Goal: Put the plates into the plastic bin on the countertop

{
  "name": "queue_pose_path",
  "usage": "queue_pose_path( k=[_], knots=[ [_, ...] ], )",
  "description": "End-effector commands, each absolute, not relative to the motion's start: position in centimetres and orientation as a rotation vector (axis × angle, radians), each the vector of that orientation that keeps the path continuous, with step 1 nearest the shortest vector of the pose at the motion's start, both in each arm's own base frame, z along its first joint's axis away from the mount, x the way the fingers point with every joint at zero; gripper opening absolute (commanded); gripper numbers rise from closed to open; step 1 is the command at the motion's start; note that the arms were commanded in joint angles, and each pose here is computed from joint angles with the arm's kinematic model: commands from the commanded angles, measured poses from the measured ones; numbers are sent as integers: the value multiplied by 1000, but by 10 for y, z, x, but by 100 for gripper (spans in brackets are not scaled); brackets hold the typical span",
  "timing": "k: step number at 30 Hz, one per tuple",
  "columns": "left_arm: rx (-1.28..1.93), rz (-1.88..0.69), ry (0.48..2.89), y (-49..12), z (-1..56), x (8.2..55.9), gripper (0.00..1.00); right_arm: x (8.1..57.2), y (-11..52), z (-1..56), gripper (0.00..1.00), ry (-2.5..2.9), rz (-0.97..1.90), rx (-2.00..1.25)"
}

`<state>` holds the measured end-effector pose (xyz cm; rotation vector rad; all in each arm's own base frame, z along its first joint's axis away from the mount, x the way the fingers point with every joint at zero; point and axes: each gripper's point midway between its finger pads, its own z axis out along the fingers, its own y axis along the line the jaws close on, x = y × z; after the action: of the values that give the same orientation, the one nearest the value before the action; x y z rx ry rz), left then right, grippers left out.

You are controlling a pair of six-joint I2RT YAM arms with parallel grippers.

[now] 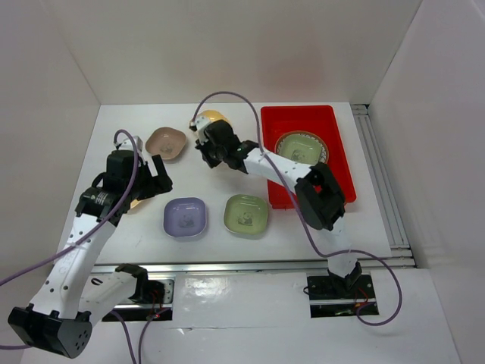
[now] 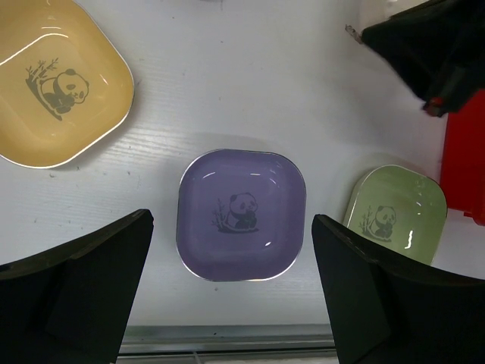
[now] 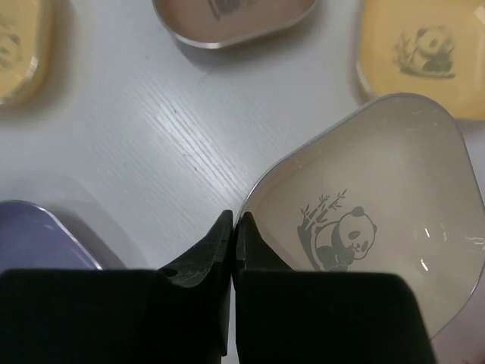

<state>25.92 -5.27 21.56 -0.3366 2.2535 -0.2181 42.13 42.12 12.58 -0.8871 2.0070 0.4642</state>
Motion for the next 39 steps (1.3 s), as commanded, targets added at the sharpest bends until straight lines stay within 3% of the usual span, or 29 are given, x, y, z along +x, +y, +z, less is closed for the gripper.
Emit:
queue_pose_path(
  k=[1, 5, 10, 17, 24, 36, 37, 38, 39],
  knots=[
    [-333, -220, 2194, -50, 228, 264, 100, 424, 407, 274, 0, 1746, 520, -769],
    [-333, -220, 2194, -50, 228, 264, 100, 452, 348, 304, 0, 1735, 317, -704],
    [-332, -224, 2185, -50, 230, 263, 100, 494, 238, 279, 0, 1848, 89, -595],
    [-322, -245, 2190, -53, 230, 262, 100, 500, 139, 227, 0, 1950, -101, -589],
    [-322, -245, 2190, -53, 230, 262, 100, 493, 114, 193, 0, 1998, -79, -715],
    [-322, -245, 2190, -53, 230, 262, 100, 471, 129, 157, 1, 2083, -20, -744],
    [-321, -248, 2181, -53, 232, 261, 100, 471, 129, 157, 5, 2088, -13, -729],
    [-321, -248, 2181, -53, 232, 261, 100, 469, 137, 157, 17, 2082, 4, -747],
    [-321, -248, 2181, -53, 232, 261, 100, 469, 135, 157, 43, 2089, -4, -727]
  ],
)
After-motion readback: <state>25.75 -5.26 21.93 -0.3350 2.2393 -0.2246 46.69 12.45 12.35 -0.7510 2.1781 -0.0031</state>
